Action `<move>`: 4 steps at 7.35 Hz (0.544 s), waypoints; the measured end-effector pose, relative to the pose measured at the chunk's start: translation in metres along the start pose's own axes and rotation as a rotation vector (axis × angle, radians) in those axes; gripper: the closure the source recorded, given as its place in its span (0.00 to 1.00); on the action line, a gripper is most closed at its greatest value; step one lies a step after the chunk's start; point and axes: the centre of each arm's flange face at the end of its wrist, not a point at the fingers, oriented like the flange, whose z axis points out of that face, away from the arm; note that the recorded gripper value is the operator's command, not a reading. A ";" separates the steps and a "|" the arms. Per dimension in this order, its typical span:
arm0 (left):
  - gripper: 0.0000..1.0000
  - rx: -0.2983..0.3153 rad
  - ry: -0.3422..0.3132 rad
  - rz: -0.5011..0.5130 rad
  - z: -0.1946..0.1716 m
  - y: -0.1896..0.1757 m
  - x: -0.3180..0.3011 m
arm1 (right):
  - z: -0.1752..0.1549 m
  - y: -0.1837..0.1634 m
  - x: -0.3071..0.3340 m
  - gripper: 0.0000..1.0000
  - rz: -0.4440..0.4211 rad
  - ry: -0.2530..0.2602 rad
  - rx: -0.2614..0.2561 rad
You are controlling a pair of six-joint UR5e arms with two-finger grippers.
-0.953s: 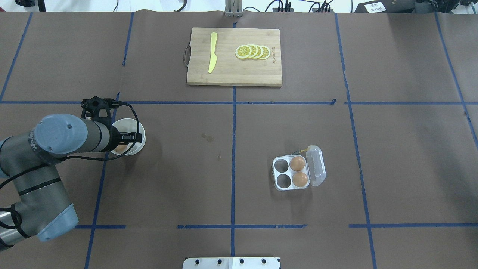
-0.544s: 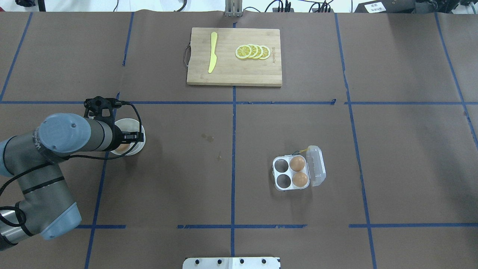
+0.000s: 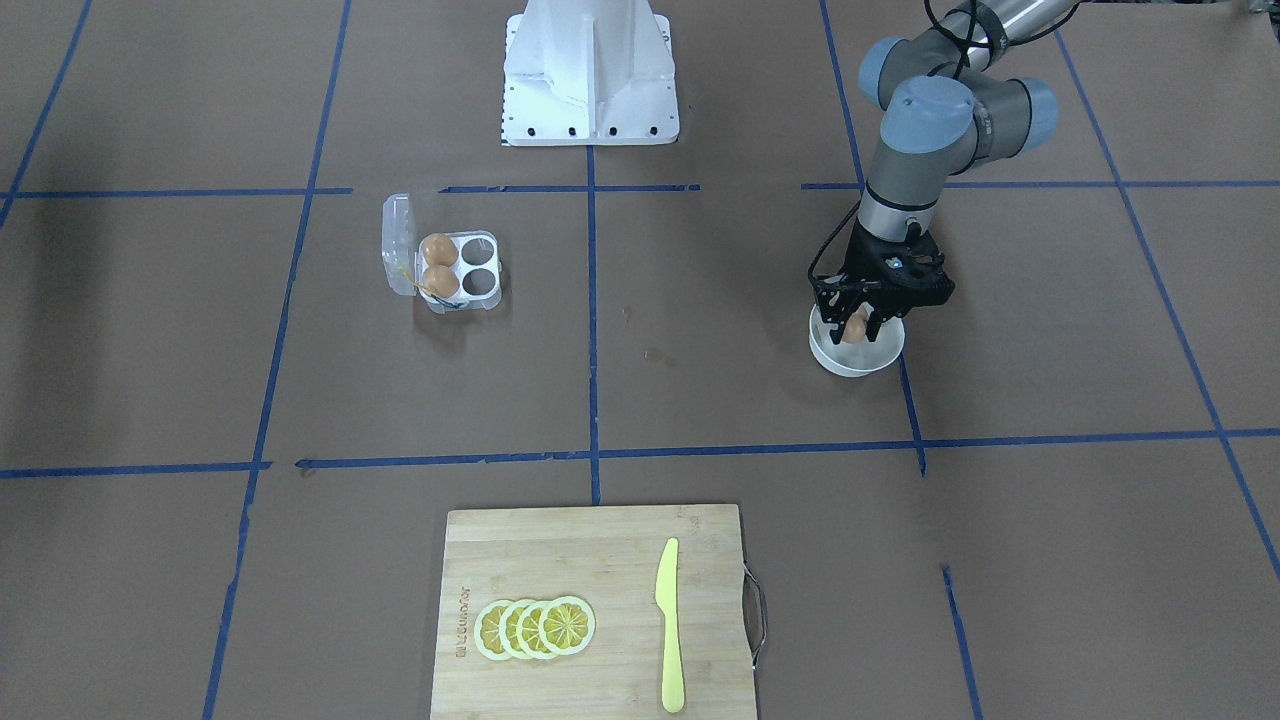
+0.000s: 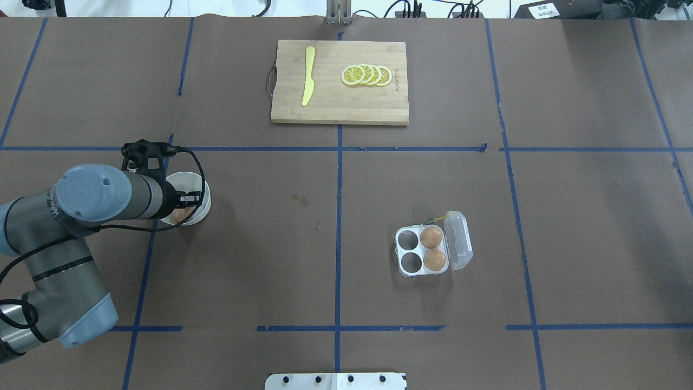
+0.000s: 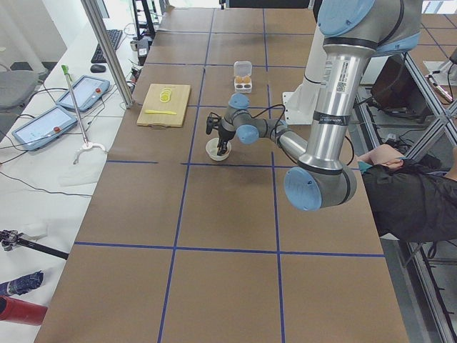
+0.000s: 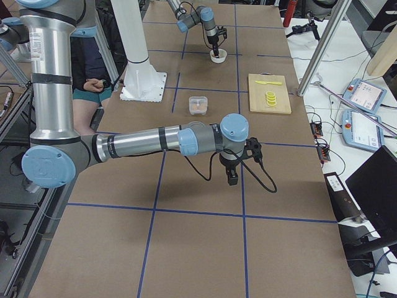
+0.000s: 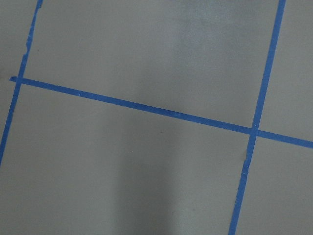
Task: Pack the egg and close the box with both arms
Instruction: 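Lower the left gripper into the bowl and close it on the egg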
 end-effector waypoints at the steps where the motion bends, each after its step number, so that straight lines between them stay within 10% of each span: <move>1: 0.84 0.000 0.001 0.000 0.000 0.000 0.000 | 0.000 0.000 0.000 0.00 0.000 0.000 0.000; 4: 1.00 0.010 0.020 0.041 -0.011 -0.003 0.004 | -0.001 -0.002 -0.001 0.00 -0.003 0.000 0.002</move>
